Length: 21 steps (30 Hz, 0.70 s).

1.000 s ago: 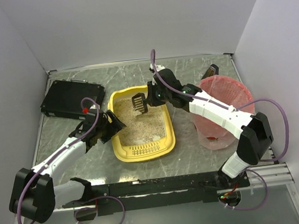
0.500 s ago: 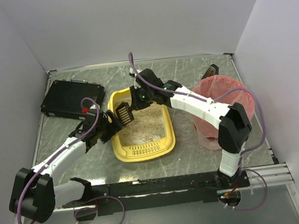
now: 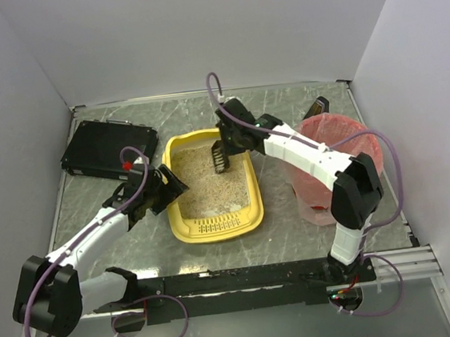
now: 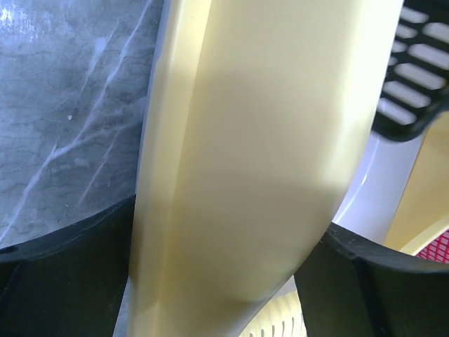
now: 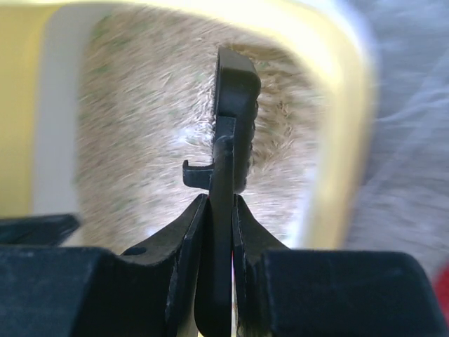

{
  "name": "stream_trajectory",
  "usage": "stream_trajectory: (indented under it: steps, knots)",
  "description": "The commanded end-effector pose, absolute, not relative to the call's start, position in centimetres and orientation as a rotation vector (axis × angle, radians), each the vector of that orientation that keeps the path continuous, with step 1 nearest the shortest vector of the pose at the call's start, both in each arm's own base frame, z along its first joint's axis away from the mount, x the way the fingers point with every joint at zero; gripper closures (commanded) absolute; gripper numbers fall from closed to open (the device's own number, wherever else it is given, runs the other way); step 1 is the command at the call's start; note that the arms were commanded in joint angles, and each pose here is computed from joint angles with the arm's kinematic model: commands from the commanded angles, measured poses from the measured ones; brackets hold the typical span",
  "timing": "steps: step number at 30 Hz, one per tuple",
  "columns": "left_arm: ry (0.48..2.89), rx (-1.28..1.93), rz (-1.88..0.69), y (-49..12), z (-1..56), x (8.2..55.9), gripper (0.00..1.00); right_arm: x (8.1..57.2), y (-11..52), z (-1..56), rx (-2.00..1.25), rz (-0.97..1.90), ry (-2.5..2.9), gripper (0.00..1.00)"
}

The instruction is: Clean the litter box

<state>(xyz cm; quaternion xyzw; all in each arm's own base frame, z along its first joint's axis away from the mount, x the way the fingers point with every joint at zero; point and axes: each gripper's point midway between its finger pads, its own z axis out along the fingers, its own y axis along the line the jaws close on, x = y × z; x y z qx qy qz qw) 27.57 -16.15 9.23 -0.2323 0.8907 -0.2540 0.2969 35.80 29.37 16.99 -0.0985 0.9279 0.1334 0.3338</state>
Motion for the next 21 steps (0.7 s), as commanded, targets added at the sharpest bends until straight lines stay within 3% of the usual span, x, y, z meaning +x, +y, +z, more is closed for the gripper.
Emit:
stream_trajectory:
  steps: [1,8,12,21]
  knots:
    - [2.268,-0.600,-0.730,-16.6,11.9,28.8,0.14,36.5,26.3,20.7,-0.270,0.273,2.321,1.00]
    - [2.285,-0.609,-0.695,-16.0,11.6,28.3,0.10,34.3,30.7,23.4,-0.379,0.615,2.253,1.00]
    - [2.279,-0.618,-0.608,-14.9,11.3,28.5,0.01,34.0,31.8,23.2,-0.379,0.689,2.273,1.00]
    - [2.285,-0.636,-0.514,-13.7,10.7,28.7,0.03,32.5,33.3,19.3,-0.391,0.800,2.408,0.97]
